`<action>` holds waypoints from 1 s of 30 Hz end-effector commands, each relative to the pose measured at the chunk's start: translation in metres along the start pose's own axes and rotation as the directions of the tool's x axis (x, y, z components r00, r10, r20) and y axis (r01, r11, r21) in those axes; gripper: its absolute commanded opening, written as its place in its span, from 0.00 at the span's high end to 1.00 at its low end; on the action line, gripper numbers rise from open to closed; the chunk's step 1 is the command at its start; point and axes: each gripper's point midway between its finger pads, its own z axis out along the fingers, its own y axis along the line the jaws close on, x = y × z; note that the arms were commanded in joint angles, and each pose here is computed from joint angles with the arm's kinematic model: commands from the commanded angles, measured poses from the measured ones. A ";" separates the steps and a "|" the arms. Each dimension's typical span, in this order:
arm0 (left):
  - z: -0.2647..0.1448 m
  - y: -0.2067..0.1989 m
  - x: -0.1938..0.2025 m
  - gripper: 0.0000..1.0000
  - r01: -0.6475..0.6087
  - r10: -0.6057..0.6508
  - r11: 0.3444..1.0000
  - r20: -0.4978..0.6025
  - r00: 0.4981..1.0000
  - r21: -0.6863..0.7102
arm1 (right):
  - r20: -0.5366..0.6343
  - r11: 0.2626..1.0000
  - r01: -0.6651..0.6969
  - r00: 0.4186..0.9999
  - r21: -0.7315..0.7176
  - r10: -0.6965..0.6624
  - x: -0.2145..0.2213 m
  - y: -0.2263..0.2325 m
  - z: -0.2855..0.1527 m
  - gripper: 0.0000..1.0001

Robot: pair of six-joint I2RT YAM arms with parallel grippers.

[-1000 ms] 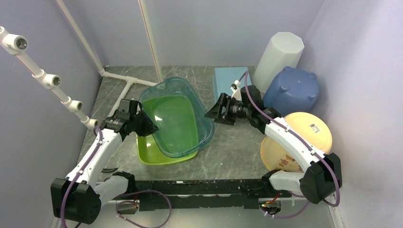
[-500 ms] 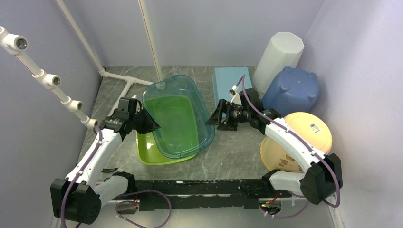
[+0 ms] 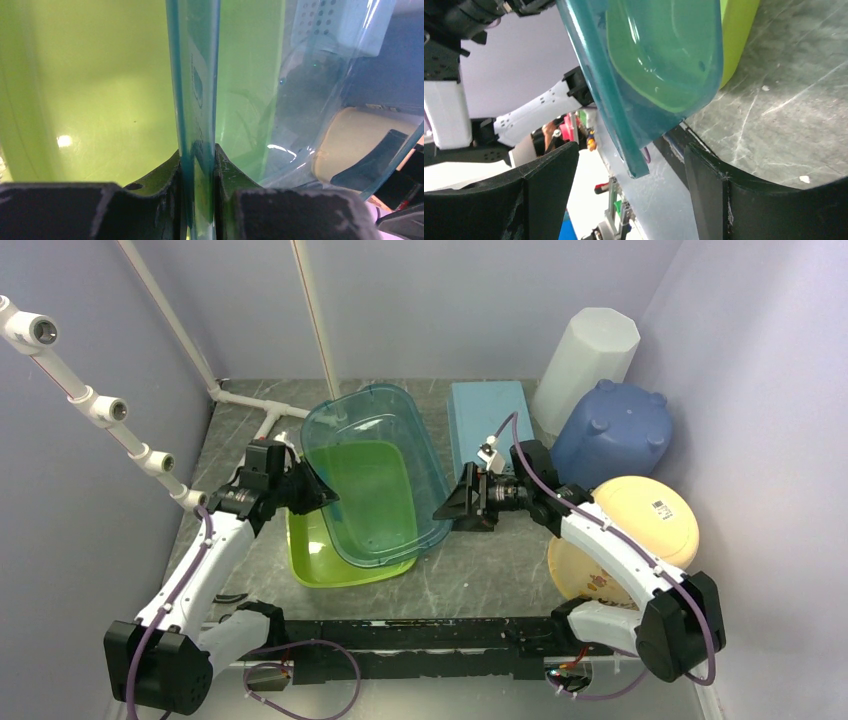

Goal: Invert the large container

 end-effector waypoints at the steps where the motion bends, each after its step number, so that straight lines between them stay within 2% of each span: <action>1: -0.011 -0.042 -0.028 0.97 -0.041 0.027 0.987 0.090 0.996 0.157 | -0.051 0.989 0.035 0.998 -0.142 -0.043 0.009 0.025 -0.003 0.20; 6: -0.008 -0.046 -0.029 0.97 -0.035 0.020 0.982 0.083 0.996 0.184 | -0.091 0.983 0.037 0.994 -0.178 -0.054 0.019 0.034 0.008 0.26; 12: -0.006 -0.049 -0.027 0.97 -0.022 0.008 0.980 0.068 0.998 0.198 | -0.111 0.978 0.031 0.992 -0.205 -0.055 0.028 0.046 0.030 0.42; 15: -0.006 -0.049 -0.026 0.97 -0.015 0.001 0.979 0.067 0.998 0.202 | -0.091 0.973 0.019 0.995 -0.229 -0.041 0.027 0.050 0.035 0.51; 19: -0.007 -0.048 -0.025 0.97 -0.008 -0.006 0.979 0.068 0.998 0.204 | -0.035 0.970 0.020 0.999 -0.243 -0.030 0.020 0.055 0.036 0.54; 24: -0.006 -0.048 -0.021 0.97 0.017 -0.031 0.975 0.060 0.998 0.220 | 0.047 0.968 0.006 0.999 -0.249 0.006 0.005 0.060 0.036 0.73; 30: -0.005 -0.048 -0.018 0.97 0.019 -0.030 0.975 0.047 0.998 0.222 | 0.051 0.960 0.019 0.999 -0.281 -0.005 0.002 0.064 0.038 0.97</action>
